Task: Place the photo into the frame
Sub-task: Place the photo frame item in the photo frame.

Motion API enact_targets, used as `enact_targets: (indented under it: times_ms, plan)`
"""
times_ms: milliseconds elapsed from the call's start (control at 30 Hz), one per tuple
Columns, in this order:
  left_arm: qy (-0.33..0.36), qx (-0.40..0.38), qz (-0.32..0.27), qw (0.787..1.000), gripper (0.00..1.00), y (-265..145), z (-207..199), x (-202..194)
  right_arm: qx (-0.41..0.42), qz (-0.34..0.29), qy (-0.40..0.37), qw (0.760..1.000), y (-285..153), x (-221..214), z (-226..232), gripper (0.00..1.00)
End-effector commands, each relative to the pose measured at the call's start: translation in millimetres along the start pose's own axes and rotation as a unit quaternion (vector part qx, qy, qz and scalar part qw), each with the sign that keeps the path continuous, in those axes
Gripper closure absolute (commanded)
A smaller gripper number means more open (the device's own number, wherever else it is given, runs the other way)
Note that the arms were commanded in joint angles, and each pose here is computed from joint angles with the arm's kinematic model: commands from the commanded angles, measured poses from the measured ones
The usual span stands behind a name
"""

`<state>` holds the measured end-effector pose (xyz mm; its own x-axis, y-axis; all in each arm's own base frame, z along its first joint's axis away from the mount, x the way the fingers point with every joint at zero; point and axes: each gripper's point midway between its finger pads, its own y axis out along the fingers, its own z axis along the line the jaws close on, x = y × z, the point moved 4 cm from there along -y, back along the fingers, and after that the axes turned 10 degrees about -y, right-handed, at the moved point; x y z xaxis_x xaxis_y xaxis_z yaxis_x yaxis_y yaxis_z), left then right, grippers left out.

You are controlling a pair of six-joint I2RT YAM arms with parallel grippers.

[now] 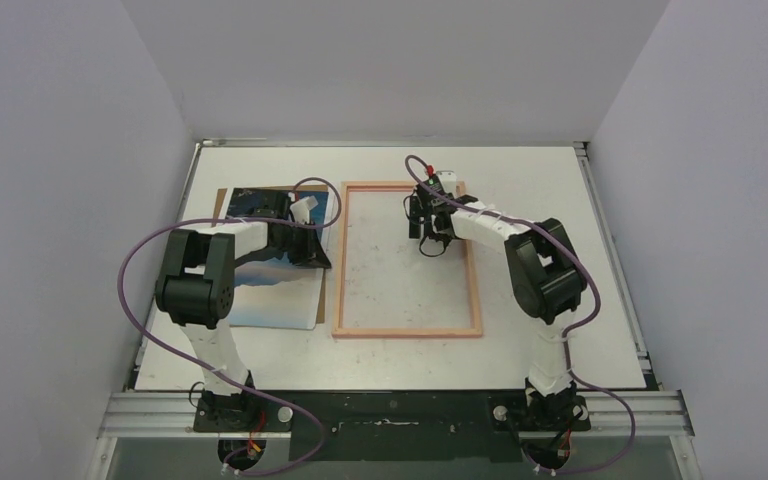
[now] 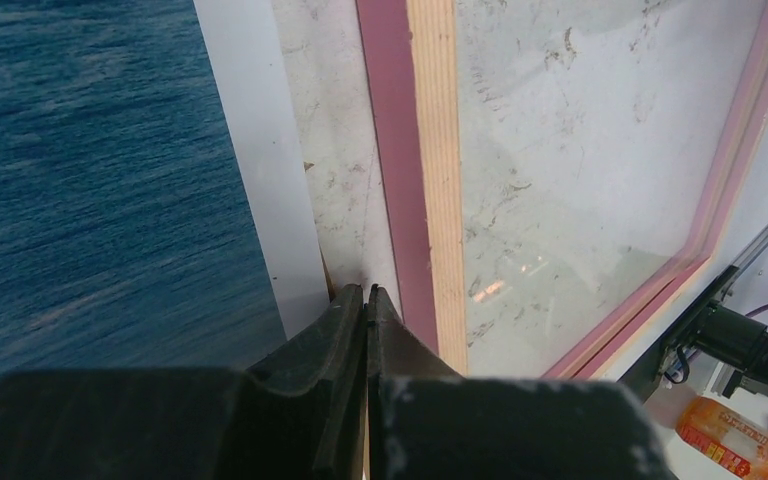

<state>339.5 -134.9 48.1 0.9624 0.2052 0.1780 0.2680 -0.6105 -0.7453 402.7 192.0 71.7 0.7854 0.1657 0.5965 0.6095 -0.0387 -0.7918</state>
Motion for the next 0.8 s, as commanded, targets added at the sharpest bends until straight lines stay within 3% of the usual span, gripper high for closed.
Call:
enact_targets:
  times_ms: [0,200,433,567,767]
  plan:
    - [0.014,0.000,-0.014,1.000,1.00,-5.2,-2.5,13.8,-0.023,-0.012,0.004,1.000,10.2,16.8,-10.2,0.07]
    - [0.015,-0.004,-0.016,1.000,1.00,-9.6,-5.3,17.4,0.000,-0.003,0.009,1.000,17.0,12.4,-4.5,0.07]
    - [0.015,-0.012,-0.022,1.000,1.00,-13.5,-13.3,23.2,0.045,-0.053,0.028,0.997,-15.8,54.5,1.6,0.09]
    - [0.015,-0.014,-0.022,1.000,1.00,-13.9,-13.8,22.5,0.027,-0.060,0.035,0.997,-31.1,60.0,-7.7,0.09]
    - [0.013,-0.017,-0.019,1.000,1.00,-12.0,-13.8,21.2,-0.020,-0.053,0.037,0.998,-38.4,34.4,-28.1,0.08]
